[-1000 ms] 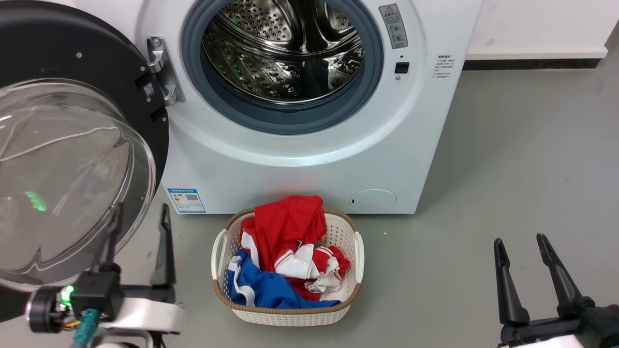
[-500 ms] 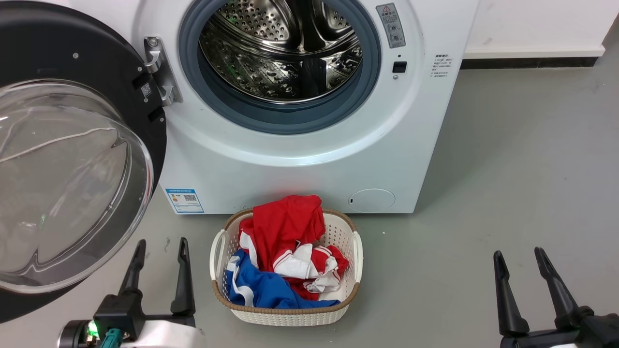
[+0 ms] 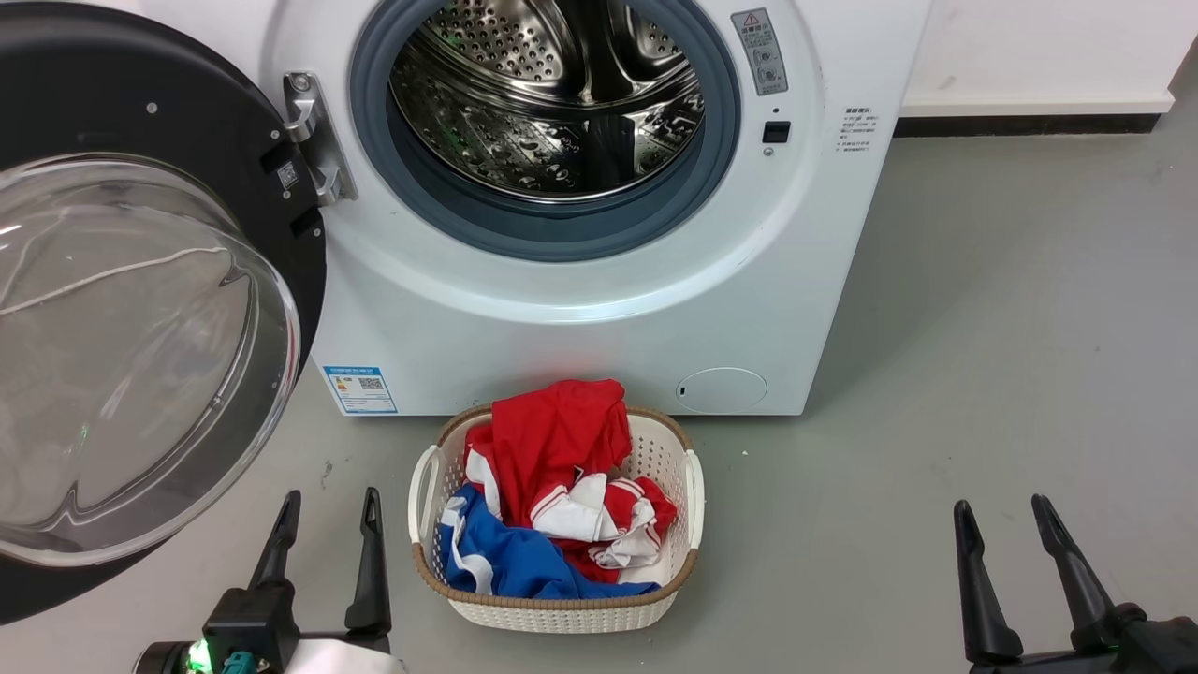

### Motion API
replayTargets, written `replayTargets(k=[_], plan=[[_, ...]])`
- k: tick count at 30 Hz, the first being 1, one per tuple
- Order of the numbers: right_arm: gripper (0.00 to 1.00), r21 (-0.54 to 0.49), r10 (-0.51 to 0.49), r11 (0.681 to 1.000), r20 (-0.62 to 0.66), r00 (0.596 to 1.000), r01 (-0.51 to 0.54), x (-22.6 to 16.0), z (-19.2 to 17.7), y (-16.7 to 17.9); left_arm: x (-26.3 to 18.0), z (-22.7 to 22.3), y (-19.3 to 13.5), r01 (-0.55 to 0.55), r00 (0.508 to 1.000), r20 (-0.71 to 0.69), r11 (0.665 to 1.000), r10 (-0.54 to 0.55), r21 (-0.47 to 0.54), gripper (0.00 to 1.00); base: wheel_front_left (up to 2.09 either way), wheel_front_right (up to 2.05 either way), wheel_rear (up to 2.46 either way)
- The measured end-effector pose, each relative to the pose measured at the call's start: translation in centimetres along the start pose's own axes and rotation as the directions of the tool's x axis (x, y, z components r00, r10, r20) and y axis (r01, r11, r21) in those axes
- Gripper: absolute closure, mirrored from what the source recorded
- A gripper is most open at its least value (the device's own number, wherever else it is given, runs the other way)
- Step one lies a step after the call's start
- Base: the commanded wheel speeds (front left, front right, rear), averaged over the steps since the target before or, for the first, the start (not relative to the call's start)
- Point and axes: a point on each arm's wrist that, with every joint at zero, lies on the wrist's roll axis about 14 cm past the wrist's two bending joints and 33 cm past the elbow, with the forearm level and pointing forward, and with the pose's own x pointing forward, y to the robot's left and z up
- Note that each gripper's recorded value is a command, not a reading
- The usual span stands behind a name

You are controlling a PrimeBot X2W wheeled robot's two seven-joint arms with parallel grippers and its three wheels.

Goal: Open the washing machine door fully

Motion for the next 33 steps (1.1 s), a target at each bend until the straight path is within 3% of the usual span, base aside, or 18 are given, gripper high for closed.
replayTargets(k=[7,8,13,21,33], plan=[[0.0,0.006,-0.002,1.0,0.001,1.0,0.002,-0.1,0.0,0.0,-0.1,-0.3,0.3,-0.01,1.0,-0.01,1.0,0.01,0.009,0.0,0.0,0.0,0.0],[1.0,0.006,-0.002,1.0,0.001,1.0,0.002,-0.1,0.0,0.0,-0.1,-0.3,0.4,-0.013,1.0,-0.01,1.0,0.013,0.01,1.0,0.0,0.0,0.0],[1.0,0.018,-0.007,1.0,-0.051,0.999,0.007,-0.6,-1.5,-0.1,-0.8,-2.3,0.5,-0.022,0.997,-0.078,1.0,0.022,0.001,1.0,0.0,0.0,0.0],[1.0,0.172,-0.044,0.983,-0.078,0.996,0.057,-0.6,-2.2,-0.6,-0.8,-3.3,1.2,-0.078,0.989,-0.134,0.986,0.058,-0.15,1.0,0.0,0.0,0.0],[1.0,0.403,-0.083,0.908,-0.097,0.992,0.115,0.5,-2.5,-1.5,-0.2,-3.5,1.5,-0.135,0.983,-0.169,0.909,0.072,-0.394,1.0,0.0,0.0,0.0]])
